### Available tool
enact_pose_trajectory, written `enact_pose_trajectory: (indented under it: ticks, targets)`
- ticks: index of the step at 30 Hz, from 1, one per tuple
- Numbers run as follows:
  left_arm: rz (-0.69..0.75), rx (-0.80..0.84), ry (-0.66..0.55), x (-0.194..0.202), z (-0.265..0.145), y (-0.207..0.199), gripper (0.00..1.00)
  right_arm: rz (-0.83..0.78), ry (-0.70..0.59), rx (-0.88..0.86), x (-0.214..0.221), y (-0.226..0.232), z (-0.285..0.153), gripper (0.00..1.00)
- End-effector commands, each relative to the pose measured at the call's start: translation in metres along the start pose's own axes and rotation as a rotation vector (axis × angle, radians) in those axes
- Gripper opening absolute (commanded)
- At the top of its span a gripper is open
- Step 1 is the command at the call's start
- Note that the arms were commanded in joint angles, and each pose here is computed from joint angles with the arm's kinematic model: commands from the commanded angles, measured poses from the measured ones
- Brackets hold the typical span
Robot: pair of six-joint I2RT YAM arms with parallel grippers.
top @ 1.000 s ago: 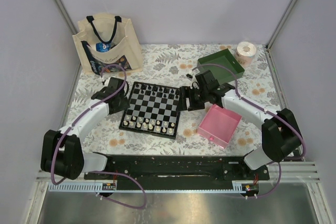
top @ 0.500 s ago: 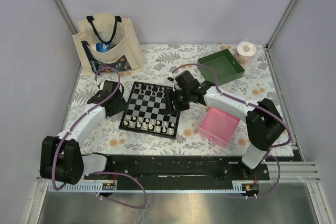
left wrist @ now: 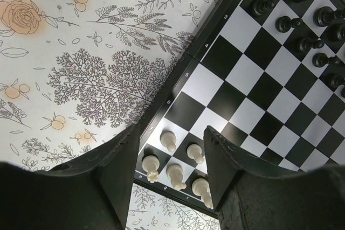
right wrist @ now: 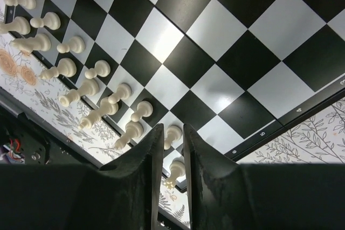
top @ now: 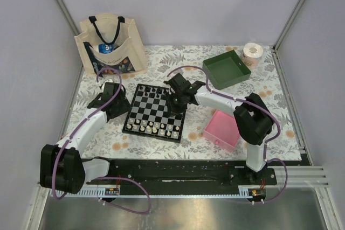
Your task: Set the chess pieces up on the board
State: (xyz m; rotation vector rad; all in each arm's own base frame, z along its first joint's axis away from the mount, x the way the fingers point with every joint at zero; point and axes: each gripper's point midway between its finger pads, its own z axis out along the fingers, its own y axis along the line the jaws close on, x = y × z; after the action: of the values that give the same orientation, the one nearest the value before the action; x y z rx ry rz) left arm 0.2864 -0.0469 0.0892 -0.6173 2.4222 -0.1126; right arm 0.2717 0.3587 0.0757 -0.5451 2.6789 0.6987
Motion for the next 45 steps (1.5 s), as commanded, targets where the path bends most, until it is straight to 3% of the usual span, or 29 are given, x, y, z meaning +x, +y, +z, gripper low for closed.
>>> enact_pose_trajectory:
  ticks: [1,23,45]
  targets:
    - [-0.008,0.045,-0.040,-0.009,-0.003,-0.007,0.54,-0.037,-0.026,0.017,-0.013,0.010,-0.001,0.29]
    - [0.003,0.052,-0.037,-0.008,0.000,-0.008,0.54,-0.079,0.048,0.006,-0.001,0.022,0.034,0.30]
    - [0.005,0.043,-0.031,-0.006,0.002,-0.007,0.54,-0.105,0.080,-0.009,0.013,0.033,0.036,0.30]
